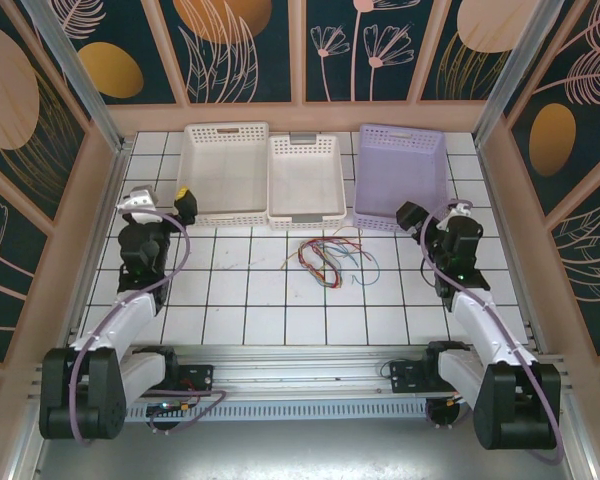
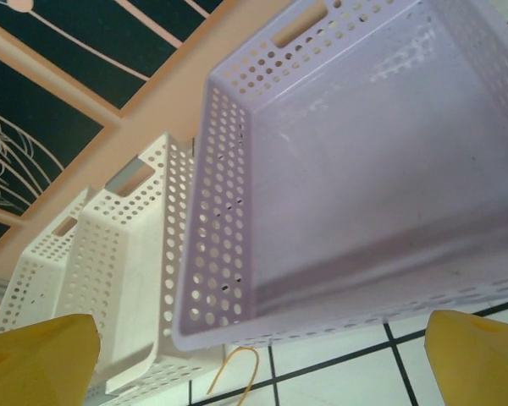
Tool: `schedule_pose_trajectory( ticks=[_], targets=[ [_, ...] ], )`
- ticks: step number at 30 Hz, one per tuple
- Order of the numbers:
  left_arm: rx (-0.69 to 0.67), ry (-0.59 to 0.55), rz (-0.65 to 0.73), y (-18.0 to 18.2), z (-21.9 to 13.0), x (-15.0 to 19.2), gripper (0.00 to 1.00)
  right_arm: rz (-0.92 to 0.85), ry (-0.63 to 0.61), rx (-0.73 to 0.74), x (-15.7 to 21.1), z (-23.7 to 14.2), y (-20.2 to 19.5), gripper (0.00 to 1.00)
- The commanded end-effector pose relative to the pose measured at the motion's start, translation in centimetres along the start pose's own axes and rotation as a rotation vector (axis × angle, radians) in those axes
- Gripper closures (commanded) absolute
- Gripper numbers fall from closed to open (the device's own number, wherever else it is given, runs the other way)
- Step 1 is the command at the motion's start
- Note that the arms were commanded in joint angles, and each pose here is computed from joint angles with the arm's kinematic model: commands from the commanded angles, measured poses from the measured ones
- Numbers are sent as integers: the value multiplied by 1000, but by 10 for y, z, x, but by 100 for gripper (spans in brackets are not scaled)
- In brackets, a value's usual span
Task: Untangle the cables
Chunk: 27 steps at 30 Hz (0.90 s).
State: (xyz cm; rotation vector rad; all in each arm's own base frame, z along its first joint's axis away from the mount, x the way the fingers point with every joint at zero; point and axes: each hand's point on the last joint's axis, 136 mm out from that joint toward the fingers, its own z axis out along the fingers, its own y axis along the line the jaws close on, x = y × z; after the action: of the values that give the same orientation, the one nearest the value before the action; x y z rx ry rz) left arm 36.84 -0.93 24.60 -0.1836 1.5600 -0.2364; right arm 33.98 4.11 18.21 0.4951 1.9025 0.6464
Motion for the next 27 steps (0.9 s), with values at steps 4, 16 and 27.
schedule_pose_trajectory(
  ticks=[4, 16, 27],
  targets=[
    [22, 205, -291, -21, -8, -11, 1, -71, 109, -70, 27, -5, 24, 1],
    [141, 297, -350, -45, -65, -1, 1, -183, 316, -127, 119, -18, 60, 7],
    [55, 366, -333, -31, -59, 17, 1, -303, 428, -61, 187, -22, 52, 15]
  ],
)
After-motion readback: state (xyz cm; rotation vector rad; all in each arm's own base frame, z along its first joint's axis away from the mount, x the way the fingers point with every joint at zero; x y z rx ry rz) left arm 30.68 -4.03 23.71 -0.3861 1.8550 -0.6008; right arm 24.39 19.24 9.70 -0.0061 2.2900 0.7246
